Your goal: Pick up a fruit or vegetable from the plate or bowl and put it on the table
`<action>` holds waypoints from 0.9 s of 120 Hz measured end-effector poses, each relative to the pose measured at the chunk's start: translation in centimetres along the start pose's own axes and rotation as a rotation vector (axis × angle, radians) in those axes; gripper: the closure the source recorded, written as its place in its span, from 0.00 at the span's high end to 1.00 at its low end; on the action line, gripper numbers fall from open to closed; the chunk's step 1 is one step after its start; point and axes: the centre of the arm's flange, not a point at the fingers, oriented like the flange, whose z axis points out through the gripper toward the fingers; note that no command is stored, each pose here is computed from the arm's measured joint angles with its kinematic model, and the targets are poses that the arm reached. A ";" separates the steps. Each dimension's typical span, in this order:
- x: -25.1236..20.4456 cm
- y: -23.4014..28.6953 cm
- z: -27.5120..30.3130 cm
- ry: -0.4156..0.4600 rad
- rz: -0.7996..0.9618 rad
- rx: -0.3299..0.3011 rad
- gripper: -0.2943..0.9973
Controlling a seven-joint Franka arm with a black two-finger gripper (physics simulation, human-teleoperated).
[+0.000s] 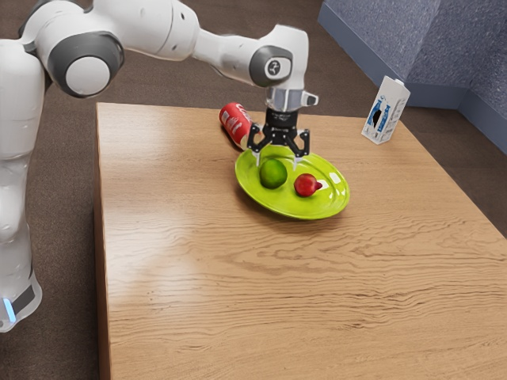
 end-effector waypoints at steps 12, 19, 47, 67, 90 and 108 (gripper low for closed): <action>0.2 -0.2 0.4 -0.007 -0.003 -0.003 0.77; 0.3 -0.3 0.5 -0.008 -0.004 -0.005 0.77; 1.4 -0.5 2.3 -0.026 -0.017 0.005 0.77; 2.1 -0.5 3.7 -0.046 -0.029 0.010 0.77; 2.1 -0.3 4.0 -0.064 -0.035 -0.004 0.57; 1.8 -0.3 3.4 -0.062 -0.036 -0.016 0.46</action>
